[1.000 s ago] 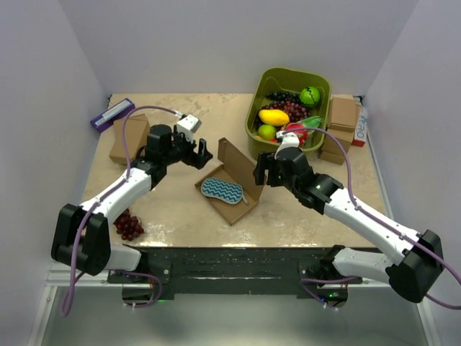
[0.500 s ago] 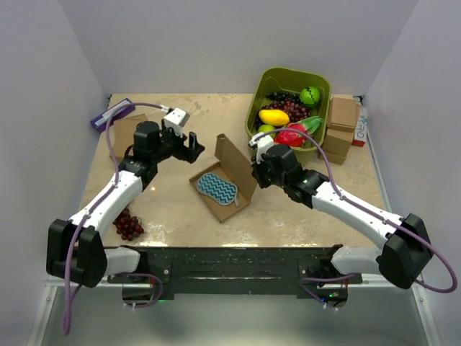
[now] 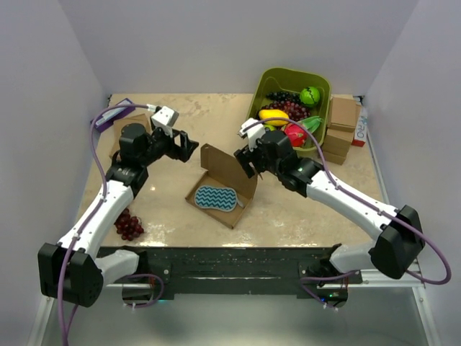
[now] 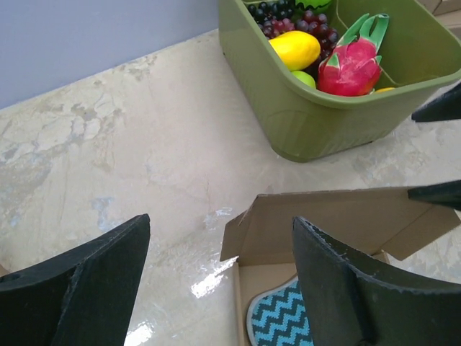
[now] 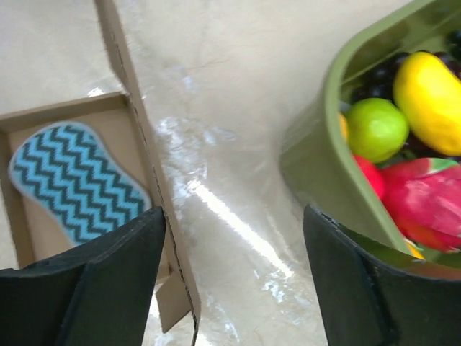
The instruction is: Fold the paper box
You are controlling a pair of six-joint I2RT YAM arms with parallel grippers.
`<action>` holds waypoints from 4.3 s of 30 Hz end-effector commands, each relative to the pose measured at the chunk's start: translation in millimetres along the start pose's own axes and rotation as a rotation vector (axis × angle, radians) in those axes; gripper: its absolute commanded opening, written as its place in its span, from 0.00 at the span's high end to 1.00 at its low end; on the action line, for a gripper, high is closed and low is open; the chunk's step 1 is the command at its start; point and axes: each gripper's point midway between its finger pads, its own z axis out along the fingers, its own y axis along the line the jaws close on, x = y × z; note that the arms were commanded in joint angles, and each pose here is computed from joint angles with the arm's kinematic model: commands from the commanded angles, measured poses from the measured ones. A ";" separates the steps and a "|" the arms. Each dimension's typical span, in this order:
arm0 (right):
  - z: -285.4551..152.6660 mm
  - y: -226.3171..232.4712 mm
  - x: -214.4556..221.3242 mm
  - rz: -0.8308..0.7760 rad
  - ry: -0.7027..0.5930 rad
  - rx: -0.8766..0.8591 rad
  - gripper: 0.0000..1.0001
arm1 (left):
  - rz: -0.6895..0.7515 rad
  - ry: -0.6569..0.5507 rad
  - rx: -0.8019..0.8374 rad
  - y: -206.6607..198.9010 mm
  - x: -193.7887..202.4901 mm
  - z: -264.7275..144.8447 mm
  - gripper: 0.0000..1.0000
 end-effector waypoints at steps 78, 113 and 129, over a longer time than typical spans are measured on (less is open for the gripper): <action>14.5 -58.4 45.0 0.237 -0.092 0.159 0.16 | -0.162 -0.080 -0.075 7.1 70.6 9.4 0.18; 36.1 -43.2 30.1 0.350 -0.177 0.083 0.94 | -0.111 0.061 -0.111 -28.0 99.0 74.7 0.98; 23.9 -57.9 26.9 0.565 -0.320 0.456 1.00 | -0.099 -0.107 -0.170 -62.5 83.2 103.1 1.00</action>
